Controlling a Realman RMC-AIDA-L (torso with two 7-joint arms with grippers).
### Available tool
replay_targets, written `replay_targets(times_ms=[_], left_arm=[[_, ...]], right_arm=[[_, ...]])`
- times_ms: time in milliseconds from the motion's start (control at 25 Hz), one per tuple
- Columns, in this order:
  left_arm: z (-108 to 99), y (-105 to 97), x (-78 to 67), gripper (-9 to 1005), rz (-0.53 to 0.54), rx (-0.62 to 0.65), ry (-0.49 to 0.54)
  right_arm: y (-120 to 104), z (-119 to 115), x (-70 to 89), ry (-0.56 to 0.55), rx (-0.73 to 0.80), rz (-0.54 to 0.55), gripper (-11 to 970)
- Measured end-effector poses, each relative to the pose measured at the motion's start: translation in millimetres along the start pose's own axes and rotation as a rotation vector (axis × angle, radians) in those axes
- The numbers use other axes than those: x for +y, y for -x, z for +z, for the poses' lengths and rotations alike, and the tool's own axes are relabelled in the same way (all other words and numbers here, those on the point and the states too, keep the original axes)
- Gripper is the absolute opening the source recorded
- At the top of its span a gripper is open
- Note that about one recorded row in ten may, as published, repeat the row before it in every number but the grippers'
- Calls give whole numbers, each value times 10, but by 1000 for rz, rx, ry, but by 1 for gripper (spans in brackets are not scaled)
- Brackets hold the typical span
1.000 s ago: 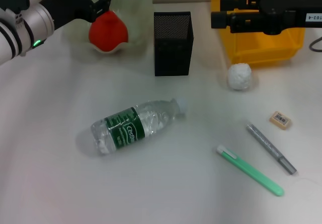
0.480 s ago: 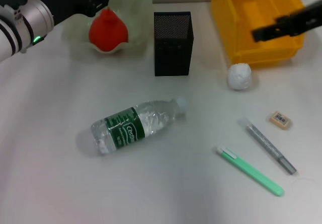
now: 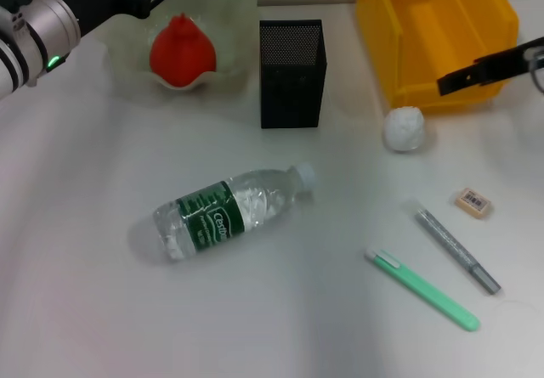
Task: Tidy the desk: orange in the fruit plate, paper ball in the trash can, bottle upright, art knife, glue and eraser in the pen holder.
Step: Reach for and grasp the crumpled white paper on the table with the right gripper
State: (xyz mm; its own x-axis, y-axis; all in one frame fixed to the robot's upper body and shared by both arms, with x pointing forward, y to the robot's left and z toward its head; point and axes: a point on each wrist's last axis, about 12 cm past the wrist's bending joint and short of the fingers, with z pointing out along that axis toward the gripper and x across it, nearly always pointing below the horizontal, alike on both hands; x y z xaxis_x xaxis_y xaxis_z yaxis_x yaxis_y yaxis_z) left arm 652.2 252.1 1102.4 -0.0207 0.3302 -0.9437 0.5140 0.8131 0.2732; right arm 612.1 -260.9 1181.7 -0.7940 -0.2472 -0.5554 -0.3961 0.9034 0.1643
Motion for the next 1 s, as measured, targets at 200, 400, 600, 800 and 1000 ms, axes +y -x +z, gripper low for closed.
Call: replay_targets(times_ms=[200, 400, 600, 800, 1000], left_arm=[[-8, -9, 3, 601, -3, 2, 2], [-19, -22, 6, 607, -7, 3, 5], [-33, -37, 14, 614, -9, 6, 9], [-43, -50, 11, 622, -9, 8, 10], [-48, -56, 12, 629, -12, 8, 12]], right_arm=[[-25, 249, 1, 23, 30, 13, 750], [-52, 420, 39, 72, 27, 19, 751], [-76, 565, 55, 84, 36, 22, 751], [-97, 655, 55, 80, 37, 20, 751], [-112, 722, 76, 86, 50, 22, 750]])
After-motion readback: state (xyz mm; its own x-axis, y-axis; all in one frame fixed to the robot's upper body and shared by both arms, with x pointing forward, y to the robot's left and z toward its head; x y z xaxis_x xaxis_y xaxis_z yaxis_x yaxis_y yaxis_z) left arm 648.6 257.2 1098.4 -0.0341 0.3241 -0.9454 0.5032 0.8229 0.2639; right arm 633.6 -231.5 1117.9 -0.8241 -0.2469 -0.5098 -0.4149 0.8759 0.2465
